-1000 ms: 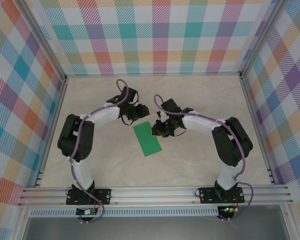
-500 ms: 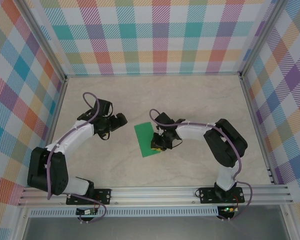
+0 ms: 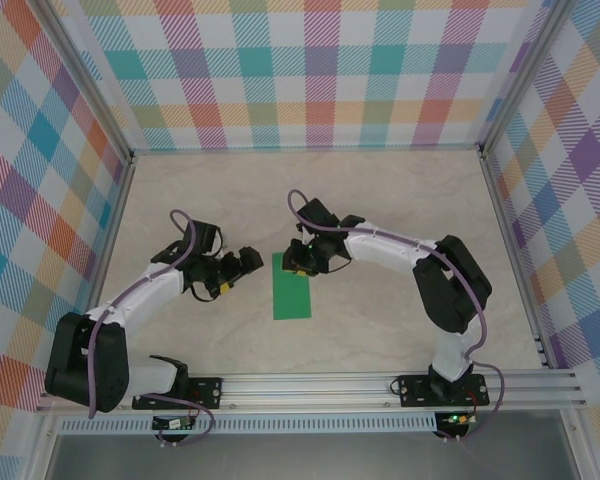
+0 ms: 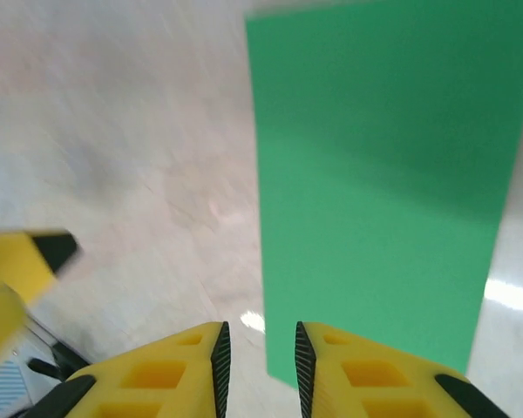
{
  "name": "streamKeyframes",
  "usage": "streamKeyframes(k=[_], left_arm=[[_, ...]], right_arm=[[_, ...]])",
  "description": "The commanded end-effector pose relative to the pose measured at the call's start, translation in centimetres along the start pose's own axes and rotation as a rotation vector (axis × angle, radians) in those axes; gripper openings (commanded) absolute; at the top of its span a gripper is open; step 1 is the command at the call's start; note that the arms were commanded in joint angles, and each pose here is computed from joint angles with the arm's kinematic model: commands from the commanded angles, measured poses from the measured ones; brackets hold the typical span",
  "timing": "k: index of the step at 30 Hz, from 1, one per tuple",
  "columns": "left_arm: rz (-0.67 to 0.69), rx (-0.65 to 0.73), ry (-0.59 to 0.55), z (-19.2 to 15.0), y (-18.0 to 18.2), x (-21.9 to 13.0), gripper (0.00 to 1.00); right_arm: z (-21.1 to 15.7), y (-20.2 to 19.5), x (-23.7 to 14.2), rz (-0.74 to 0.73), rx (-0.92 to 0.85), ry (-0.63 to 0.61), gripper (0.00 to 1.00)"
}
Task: Fold a paper plane with a square sheet of paper (pick it up from the middle)
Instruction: Rotate the paper at the center of the table, then fold the triangle a second time at the center of the table.
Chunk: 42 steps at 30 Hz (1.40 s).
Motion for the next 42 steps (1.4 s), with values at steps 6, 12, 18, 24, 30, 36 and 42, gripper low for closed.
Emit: streamKeyframes(k=[6,12,18,24,30,36,42], left_arm=[[-0.147,-0.092,0.154,-1.8,0.1,1.4,0.94],[-0.111,-0.123,0.208,-3.1,0.0,2.1,0.90],[-0.037,-0.152,0.257,-4.4,0.2,3.6,0.85],[-0.018,-0.131,0.285,-5.4,-0.1,4.5,0.84],[0.010,-0.100,0.282,-5.9,-0.5,5.1,0.80],[0.030,-0.082,0.296,-6.2,-1.0,5.8,0.75],[0.067,-0.074,0.296,-6.5,-1.0,6.2,0.76]], right_arm=[[3.1,-2.8,3.1,-0.017,0.001,0.036,0.31],[3.5,-5.0,5.0,-0.036,0.054,0.070,0.31],[2.8,-6.5,5.8,-0.034,0.095,0.089,0.31],[2.2,-7.9,6.3,0.008,0.155,0.116,0.30],[1.8,-9.0,6.2,0.056,0.226,0.131,0.29],[2.0,-9.2,5.9,0.073,0.251,0.139,0.29],[2.2,-9.3,5.9,0.068,0.257,0.145,0.29]])
Point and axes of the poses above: each hand's point on the last joint's axis, 136 mm out from that joint toward the fingers, its own x axis out along the fingers, its own y axis along the line the jaws close on, z = x × y, the point moved 10 cm from there along -x, back along the fingers, and after that the axes turned 14 degrees about -x, right-handed, at the moved point
